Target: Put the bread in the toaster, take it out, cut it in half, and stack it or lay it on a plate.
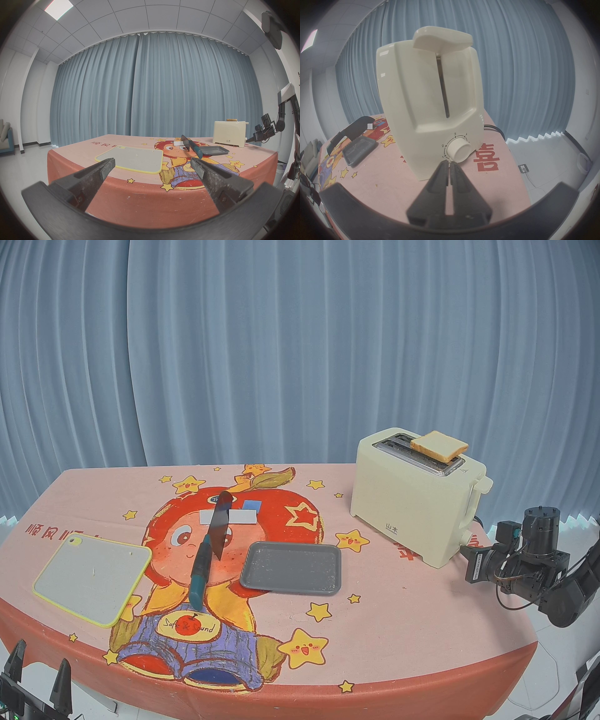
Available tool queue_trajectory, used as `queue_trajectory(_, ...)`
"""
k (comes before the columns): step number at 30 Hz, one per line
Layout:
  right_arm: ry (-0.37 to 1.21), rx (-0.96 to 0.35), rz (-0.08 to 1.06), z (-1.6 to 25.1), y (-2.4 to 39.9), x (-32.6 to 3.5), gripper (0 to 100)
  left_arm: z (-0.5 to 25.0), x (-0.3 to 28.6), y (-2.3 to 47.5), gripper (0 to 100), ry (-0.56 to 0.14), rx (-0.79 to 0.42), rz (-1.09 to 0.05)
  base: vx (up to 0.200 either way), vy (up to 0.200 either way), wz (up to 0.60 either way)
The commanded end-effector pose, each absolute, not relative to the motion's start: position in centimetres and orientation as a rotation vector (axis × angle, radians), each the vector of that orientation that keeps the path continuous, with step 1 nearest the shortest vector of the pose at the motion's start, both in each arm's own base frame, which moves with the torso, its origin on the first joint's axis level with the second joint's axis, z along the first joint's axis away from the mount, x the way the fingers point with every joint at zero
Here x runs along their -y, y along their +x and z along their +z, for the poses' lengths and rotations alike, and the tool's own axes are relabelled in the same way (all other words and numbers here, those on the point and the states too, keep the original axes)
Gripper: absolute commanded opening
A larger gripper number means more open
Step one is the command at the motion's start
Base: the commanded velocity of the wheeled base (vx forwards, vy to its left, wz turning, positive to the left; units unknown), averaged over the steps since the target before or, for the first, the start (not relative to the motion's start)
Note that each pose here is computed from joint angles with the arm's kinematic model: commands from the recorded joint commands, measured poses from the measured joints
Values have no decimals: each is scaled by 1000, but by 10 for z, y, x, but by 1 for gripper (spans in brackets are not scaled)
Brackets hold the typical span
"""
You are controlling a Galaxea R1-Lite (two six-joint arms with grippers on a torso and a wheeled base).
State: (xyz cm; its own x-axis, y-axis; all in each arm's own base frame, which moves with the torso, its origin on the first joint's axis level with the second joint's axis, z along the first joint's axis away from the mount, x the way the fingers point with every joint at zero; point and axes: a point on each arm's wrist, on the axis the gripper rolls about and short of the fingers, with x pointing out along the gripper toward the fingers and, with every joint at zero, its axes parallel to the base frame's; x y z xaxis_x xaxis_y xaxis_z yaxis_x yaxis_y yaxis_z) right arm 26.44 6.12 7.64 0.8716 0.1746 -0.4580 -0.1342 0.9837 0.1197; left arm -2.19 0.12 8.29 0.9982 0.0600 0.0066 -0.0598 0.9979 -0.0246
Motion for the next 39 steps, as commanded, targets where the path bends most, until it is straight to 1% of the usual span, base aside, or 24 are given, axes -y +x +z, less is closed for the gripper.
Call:
queue_trajectory(1,76,-477,164,79,261,-62,100,78,-1,-21,100,-24,-10,61,0,0,0)
queue_trajectory(10,82,-468,172,84,257,-64,100,78,-1,-21,100,-24,-10,61,0,0,0)
queue_trajectory(18,79,-476,182,83,254,-66,100,78,-1,-21,100,-24,-10,61,0,0,0)
queue_trajectory(19,81,-461,183,85,254,-66,100,78,-1,-21,100,-24,-10,61,0,0,0)
queue_trajectory(21,85,-431,192,93,250,-67,100,78,-1,-21,100,-24,-10,60,0,0,0)
queue_trajectory(25,101,-331,210,121,239,-66,100,78,-1,-21,100,-24,-10,61,0,0,0)
queue_trajectory(27,107,-300,214,129,236,-66,100,78,-1,-21,100,-24,-10,61,0,0,0)
queue_trajectory(29,107,-300,214,129,236,-66,100,78,-1,-21,100,-24,-10,61,0,0,0)
queue_trajectory(30,113,-257,219,139,232,-65,100,78,-1,-21,100,-24,-10,60,0,0,0)
queue_trajectory(36,130,-161,226,163,230,-64,100,78,-1,-21,100,-24,-10,61,0,0,0)
queue_trajectory(37,130,-161,226,163,230,-64,100,78,-1,-21,100,-24,-10,61,0,0,0)
queue_trajectory(39,141,-114,228,174,229,-62,100,78,-1,-21,100,-24,-10,61,0,0,0)
